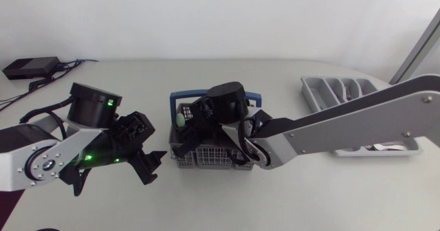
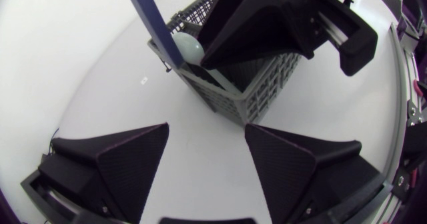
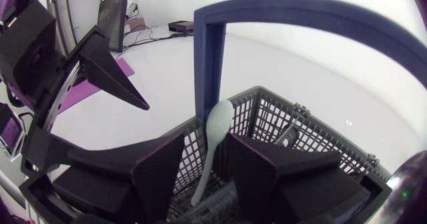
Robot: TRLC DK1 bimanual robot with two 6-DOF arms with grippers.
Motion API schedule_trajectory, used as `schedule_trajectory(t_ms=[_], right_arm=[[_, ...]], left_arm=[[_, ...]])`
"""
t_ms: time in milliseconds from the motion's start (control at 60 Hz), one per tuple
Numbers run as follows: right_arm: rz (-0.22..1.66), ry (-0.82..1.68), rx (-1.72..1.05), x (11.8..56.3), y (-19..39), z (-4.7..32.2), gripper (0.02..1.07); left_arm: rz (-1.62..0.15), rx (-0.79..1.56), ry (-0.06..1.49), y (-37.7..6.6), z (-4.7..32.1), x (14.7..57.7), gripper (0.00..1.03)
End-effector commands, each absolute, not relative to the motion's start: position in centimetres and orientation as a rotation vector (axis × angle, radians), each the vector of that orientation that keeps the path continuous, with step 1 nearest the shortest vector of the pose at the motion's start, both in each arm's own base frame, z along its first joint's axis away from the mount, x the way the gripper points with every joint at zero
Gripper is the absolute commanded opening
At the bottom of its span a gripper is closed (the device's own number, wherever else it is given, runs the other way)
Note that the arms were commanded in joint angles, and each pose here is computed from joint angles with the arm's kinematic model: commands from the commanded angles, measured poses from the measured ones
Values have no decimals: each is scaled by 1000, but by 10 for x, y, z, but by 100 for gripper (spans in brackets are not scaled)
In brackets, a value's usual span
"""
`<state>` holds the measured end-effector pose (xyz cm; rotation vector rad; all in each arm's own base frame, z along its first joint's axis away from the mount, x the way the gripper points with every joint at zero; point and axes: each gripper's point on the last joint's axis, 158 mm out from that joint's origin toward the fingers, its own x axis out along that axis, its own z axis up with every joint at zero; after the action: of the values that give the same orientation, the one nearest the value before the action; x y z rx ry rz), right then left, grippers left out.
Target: Unload the cutlery basket into the drawer organizer.
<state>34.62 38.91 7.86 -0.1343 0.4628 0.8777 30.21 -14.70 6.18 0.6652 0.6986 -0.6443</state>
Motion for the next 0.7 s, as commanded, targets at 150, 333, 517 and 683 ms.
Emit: schedule_trajectory(t_ms=[150,333,517,683], right_arm=[[854,407,-123,360,385,99,51],[847,396,-114,361,380,107,51],[835,394,-109,369,379,107,51],[834,392,-109,374,381,107,51]], left_arm=[[-659,682,710,-141,51,297,79],[-662,679,705,-142,52,297,79],[-664,676,702,-143,51,297,79],[-668,674,701,-144,51,297,79]])
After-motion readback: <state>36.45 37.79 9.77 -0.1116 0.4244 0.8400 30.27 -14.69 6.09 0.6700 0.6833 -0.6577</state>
